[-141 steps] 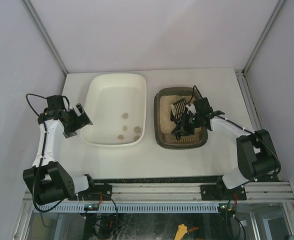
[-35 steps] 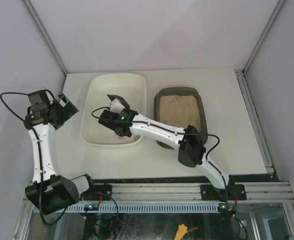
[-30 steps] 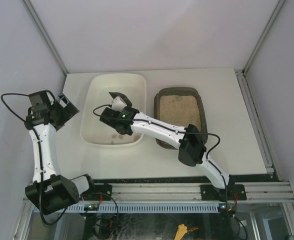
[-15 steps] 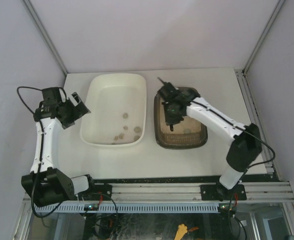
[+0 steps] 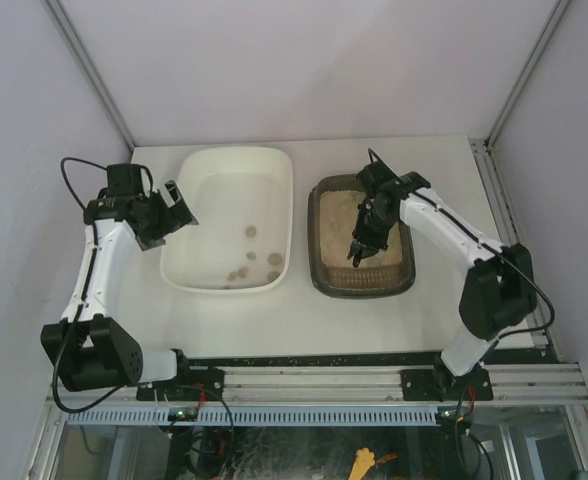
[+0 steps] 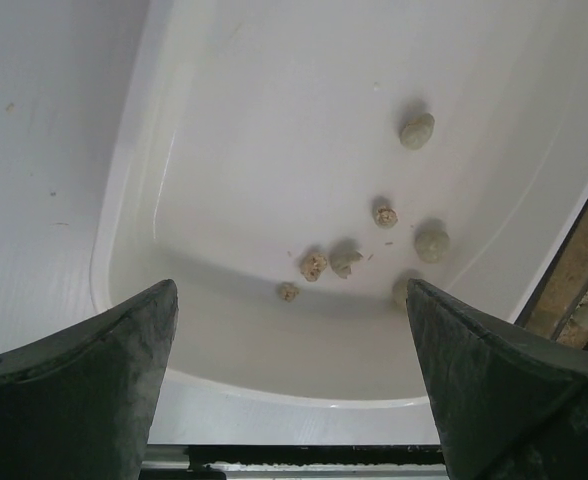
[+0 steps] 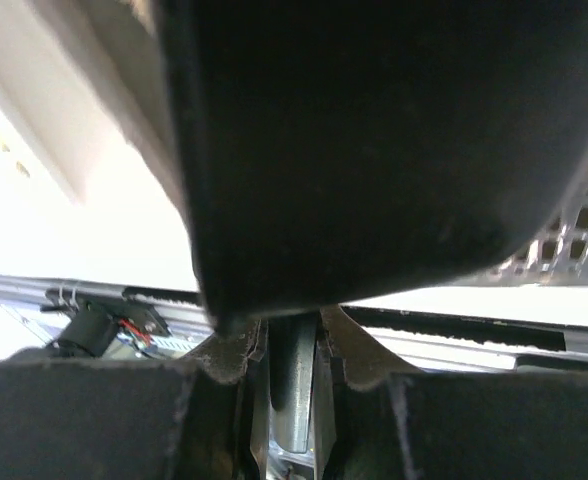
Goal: Clean the litter box
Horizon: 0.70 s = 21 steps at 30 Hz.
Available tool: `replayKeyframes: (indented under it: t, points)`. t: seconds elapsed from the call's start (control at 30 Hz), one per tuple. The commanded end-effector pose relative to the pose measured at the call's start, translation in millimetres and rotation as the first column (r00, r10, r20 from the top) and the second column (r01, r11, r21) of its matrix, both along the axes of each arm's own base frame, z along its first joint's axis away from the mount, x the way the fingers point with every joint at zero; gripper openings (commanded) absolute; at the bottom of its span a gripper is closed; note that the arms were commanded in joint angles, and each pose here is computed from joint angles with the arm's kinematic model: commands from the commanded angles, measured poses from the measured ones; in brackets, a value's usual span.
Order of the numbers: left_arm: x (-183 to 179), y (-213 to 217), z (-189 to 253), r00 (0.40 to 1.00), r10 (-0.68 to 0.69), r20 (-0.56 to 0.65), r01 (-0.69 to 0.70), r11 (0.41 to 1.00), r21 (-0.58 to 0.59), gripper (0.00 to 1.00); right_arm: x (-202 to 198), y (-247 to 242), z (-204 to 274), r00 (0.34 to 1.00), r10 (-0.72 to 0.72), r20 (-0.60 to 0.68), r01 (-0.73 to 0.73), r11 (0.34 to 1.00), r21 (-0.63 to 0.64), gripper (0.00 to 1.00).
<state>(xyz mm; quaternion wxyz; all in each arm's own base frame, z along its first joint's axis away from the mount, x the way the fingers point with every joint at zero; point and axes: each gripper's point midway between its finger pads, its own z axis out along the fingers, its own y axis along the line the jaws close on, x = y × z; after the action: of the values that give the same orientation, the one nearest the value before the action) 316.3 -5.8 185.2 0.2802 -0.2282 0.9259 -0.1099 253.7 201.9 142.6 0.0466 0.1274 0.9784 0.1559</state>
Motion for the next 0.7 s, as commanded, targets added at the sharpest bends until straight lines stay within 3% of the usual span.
replayKeyframes:
  t: [0.0,0.1,0.67]
  points:
    - [-3,2,27,0.995,-0.018,0.102,0.014,0.999,0.038,1.00,27,-6,-16,0.995,-0.063,-0.071,0.060,0.997,-0.039,0.00]
    - [-8,3,23,0.996,-0.020,0.086,0.016,0.999,0.047,1.00,36,-1,-30,0.989,-0.074,-0.129,0.073,0.997,-0.014,0.00]
    - [-7,4,23,0.995,-0.012,0.095,0.007,0.999,0.050,1.00,87,-8,-84,0.973,-0.182,-0.140,0.169,0.981,-0.098,0.00]
